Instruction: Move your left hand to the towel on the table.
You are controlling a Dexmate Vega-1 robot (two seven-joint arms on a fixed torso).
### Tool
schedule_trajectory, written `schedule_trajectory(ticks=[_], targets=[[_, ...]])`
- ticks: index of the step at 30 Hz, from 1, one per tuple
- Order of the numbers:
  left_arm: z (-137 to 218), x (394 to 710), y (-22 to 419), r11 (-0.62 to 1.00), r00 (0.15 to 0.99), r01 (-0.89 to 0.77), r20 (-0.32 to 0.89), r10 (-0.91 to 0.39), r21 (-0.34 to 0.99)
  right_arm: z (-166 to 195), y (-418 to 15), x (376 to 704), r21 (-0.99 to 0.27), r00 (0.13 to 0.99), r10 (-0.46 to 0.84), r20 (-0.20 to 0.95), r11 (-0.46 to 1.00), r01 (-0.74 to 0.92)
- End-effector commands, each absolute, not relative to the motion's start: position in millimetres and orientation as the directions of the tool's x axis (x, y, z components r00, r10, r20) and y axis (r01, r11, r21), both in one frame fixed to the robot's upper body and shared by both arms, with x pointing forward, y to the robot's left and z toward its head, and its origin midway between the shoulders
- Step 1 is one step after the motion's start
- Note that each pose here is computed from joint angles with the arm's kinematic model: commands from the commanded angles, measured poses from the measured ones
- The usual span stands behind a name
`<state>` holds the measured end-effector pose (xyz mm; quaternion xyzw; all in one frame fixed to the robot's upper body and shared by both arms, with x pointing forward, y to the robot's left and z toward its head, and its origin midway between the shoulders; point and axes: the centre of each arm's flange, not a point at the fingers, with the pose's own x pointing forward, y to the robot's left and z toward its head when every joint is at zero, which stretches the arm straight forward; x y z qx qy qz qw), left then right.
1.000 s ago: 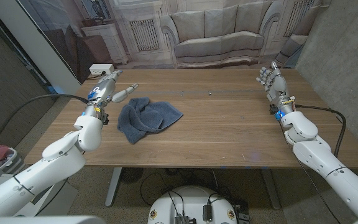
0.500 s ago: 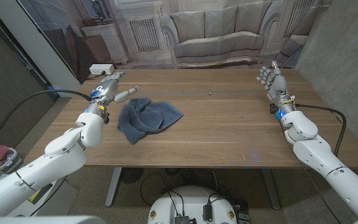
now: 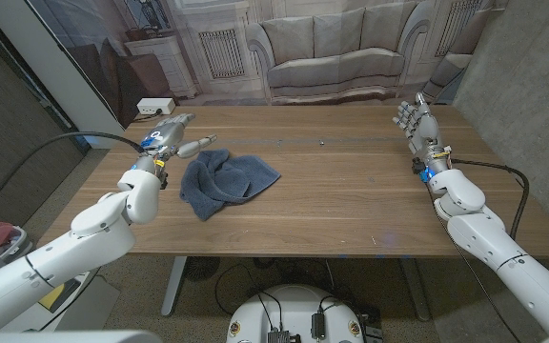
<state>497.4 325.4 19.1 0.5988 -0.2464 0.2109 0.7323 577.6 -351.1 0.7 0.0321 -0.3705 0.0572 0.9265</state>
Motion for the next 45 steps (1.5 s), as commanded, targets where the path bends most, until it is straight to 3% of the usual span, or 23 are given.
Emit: schedule_trajectory(ticks=[1,45], targets=[[21,498,321,0.148,0.821,-0.566,0.571,0.011,0.811,1,-349,579,0.024,0.719,0.074,0.692,0.992,-0.126],[0,526,292,0.137,0.878,-0.471,0.478,-0.022,0.872,0,-356,580,0.027,0.722,0.075,0.688,0.991,-0.128]])
